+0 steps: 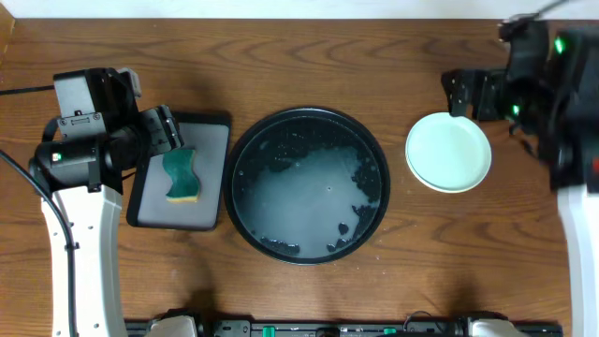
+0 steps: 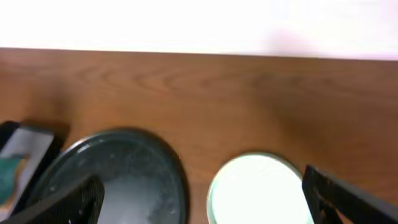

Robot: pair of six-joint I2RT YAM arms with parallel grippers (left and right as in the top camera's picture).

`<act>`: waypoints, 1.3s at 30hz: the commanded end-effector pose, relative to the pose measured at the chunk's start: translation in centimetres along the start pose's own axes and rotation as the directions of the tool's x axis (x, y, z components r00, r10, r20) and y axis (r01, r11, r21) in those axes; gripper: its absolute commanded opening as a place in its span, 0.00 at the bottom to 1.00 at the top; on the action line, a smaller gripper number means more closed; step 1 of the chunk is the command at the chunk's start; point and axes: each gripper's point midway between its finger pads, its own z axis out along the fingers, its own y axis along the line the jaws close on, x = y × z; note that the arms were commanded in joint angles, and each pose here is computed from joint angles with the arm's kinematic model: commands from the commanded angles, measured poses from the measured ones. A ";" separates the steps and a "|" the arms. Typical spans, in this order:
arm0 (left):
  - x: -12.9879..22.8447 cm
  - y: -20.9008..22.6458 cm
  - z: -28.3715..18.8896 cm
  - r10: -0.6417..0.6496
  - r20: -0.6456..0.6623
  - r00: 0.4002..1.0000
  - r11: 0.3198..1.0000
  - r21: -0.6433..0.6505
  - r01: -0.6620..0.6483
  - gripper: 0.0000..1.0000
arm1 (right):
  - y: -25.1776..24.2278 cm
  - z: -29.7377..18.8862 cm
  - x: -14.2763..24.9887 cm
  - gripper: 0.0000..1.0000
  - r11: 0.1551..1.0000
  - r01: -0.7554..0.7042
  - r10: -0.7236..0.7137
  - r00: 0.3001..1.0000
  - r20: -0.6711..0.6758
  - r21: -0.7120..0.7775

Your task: Clean dirty plates on tray and stack at the side

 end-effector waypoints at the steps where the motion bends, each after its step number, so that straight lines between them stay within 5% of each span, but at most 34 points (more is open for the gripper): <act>1: 0.1 -0.3 0.0 0.008 -0.005 1.000 1.000 0.013 -0.008 0.74 | -0.4 -1.4 3.3 0.99 0.998 0.045 -0.047 0.998 0.033 0.052; 7: 0.1 -0.3 0.0 0.008 -0.005 1.000 1.000 0.013 -0.008 0.75 | -0.1 -2.9 8.1 0.99 0.991 0.118 -0.130 0.969 0.209 0.068; 21: 0.1 -0.3 0.0 0.008 -0.005 1.000 1.000 0.012 -0.008 0.75 | -0.8 -5.1 15.0 0.99 0.992 0.067 -0.122 0.744 0.657 0.109; 27: 0.1 -0.3 0.0 0.008 -0.005 1.000 1.000 0.012 -0.008 0.75 | -1.4 -3.8 17.2 0.99 0.995 0.029 -0.085 0.722 0.686 0.092; 39: 0.1 -0.3 0.0 0.008 -0.005 1.000 1.000 0.012 -0.008 0.75 | -2.1 0.0 21.8 0.99 0.997 0.000 -0.041 0.847 0.529 0.077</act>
